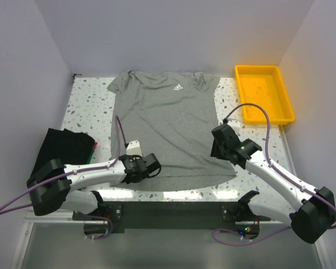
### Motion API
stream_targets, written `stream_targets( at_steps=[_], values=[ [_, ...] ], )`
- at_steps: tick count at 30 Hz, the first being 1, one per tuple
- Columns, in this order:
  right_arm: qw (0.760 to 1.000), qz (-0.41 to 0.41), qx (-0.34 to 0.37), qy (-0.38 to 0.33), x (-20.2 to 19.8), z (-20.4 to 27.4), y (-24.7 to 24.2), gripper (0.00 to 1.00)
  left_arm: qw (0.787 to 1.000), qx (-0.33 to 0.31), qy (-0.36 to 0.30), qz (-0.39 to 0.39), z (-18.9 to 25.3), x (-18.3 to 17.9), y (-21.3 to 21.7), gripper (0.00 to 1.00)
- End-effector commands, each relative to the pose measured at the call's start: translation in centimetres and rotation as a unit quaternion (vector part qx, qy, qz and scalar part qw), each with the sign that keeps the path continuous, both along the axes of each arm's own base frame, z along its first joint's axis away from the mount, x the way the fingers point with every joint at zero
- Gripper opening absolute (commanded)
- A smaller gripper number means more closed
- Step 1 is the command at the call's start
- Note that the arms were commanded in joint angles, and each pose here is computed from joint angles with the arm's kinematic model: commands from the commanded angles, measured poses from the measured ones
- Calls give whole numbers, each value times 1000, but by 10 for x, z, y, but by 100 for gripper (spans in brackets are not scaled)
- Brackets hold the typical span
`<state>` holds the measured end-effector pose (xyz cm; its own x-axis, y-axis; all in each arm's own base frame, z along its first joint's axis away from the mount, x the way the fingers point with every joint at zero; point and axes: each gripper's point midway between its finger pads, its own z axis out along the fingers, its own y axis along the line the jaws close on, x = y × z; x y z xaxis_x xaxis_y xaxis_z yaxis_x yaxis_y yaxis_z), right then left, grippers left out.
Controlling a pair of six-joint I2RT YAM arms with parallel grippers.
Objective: Fold and stack the t-shirts
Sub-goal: Flatten the tshirt out
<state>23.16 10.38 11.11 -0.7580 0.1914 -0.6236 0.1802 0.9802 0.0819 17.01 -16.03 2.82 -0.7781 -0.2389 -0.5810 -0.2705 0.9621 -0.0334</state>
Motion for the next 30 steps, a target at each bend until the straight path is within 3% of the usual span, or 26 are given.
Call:
stream_targets(
  at_steps=[1,8,13,30],
  values=[
    [1000,7,2,8,-2,-4,2,46,1000,-11,-20,11,-1,6,-4,34],
    [1000,12,5,22,-7,-16,3,47,1000,-10,-21,3,-2,10,-10,25],
    [1000,14,1,27,-9,-23,2,47,1000,-14,-18,-3,0,10,-14,0],
    [997,21,-2,75,-22,-67,4,46,997,-68,-39,-26,42,2,-27,0]
  ],
)
